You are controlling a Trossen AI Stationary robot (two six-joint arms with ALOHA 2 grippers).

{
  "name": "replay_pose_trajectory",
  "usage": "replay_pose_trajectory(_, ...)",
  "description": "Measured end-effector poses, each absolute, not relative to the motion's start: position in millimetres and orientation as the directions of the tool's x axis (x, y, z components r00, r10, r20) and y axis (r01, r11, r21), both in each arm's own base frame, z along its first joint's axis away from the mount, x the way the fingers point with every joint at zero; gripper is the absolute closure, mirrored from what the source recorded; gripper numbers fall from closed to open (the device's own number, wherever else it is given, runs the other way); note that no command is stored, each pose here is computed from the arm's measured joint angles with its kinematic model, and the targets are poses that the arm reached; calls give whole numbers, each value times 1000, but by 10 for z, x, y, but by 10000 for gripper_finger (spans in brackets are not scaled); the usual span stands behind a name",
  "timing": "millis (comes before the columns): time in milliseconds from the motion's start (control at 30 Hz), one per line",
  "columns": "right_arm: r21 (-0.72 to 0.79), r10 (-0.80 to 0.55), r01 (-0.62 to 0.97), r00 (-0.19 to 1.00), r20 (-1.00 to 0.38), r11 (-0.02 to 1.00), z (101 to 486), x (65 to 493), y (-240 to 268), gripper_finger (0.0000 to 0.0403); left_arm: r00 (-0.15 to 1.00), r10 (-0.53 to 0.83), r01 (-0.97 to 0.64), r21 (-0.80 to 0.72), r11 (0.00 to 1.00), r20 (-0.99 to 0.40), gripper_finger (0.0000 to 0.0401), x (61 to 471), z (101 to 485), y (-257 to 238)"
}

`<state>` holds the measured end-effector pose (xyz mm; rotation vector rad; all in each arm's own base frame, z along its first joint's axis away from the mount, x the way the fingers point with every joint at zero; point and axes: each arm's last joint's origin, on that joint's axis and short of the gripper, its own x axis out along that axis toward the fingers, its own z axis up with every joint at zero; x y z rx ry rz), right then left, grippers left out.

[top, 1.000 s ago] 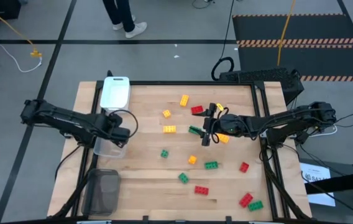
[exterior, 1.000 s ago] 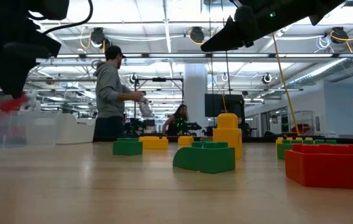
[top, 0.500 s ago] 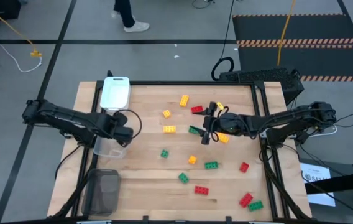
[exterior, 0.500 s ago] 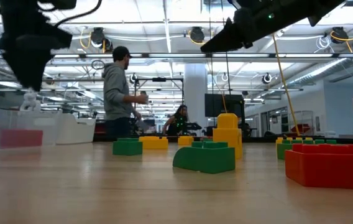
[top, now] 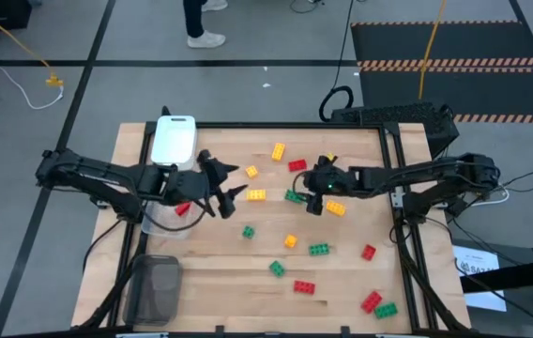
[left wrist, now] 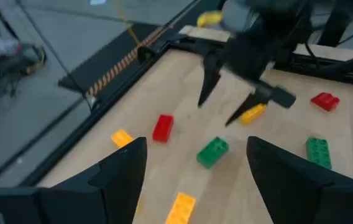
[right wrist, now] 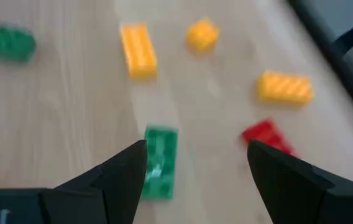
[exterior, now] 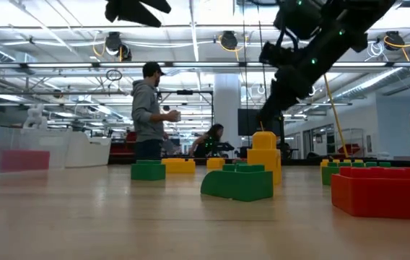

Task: Sort & place blocks by color
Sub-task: Put the green game piece into the white bin

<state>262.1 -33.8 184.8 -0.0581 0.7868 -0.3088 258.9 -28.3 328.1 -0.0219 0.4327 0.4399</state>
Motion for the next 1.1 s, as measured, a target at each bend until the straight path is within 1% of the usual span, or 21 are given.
replay_pose_trajectory(133,-182,-294,238,622,-726,954,1715,2656,-326,135,807,409,-400,116,909,-426,142,2661,3201,-295)
replay_pose_trajectory(333,-168,-286,253,564,-774,953,1495,2719,-325,135,799,384,-362,140,922,-464,144,2764,2849,-312)
replay_pose_trajectory(433,-132,-271,270,584,-765,954,1469,2758,-316,135,798,377,-359,131,924,-470,144,2775,2707,-305)
replay_pose_trajectory(533,-67,-204,232,642,-739,970,1506,2805,-276,135,799,378,-363,124,923,-468,144,2761,2613,-299)
replay_pose_trajectory(633,-54,-187,219,649,-737,974,1507,2812,-244,135,795,379,-366,124,922,-473,144,2753,2581,-290)
replay_pose_trajectory(767,-128,-274,273,608,-745,954,1457,2802,-267,135,801,370,-364,107,925,-470,144,2757,2587,-292)
replay_pose_trajectory(900,-113,-272,286,613,-741,952,1439,2824,-265,135,805,355,-355,92,930,-475,144,2758,2585,-296)
replay_pose_trajectory(1100,-128,-267,273,569,-778,953,1280,2819,-246,135,809,350,-355,83,931,-471,144,2760,2589,-305)
